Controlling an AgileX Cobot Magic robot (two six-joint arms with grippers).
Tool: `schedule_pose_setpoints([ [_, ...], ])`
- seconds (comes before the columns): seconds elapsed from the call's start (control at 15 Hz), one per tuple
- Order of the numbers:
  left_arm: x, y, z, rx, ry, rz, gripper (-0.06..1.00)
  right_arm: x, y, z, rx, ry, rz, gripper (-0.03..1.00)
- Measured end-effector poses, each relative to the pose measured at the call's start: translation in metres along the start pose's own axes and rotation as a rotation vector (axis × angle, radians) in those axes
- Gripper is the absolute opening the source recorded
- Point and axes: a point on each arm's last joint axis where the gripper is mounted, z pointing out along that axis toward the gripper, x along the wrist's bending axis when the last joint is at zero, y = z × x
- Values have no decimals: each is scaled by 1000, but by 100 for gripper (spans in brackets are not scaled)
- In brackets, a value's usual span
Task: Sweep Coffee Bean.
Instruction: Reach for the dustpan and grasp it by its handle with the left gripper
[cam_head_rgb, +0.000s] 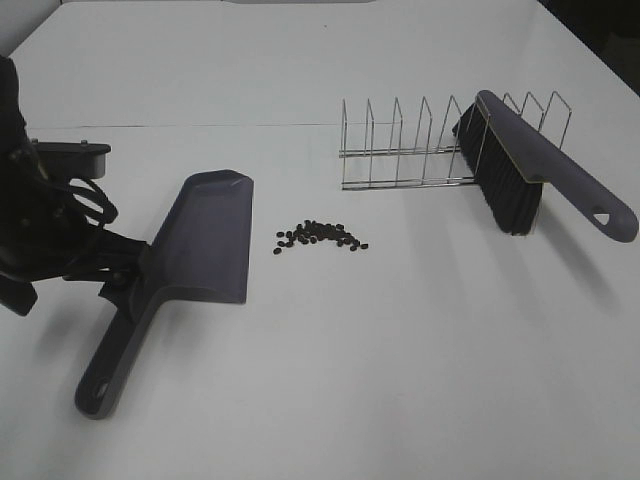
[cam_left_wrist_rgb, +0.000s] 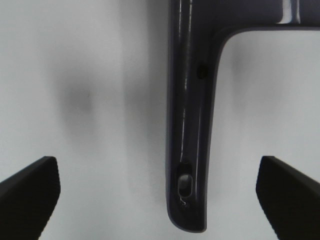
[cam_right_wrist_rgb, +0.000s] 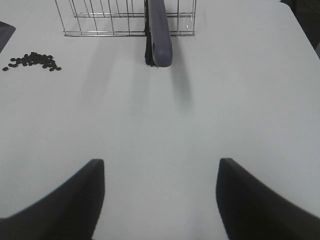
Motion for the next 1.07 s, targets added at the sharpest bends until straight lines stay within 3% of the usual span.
schedule_pose_setpoints([
  [0.73, -16, 26, 47, -50, -13, 8, 94, 0, 0, 0, 0, 0, 0, 56],
  [1.07, -17, 31, 64, -11, 5, 0, 71, 0, 0, 0, 0, 0, 0, 56],
])
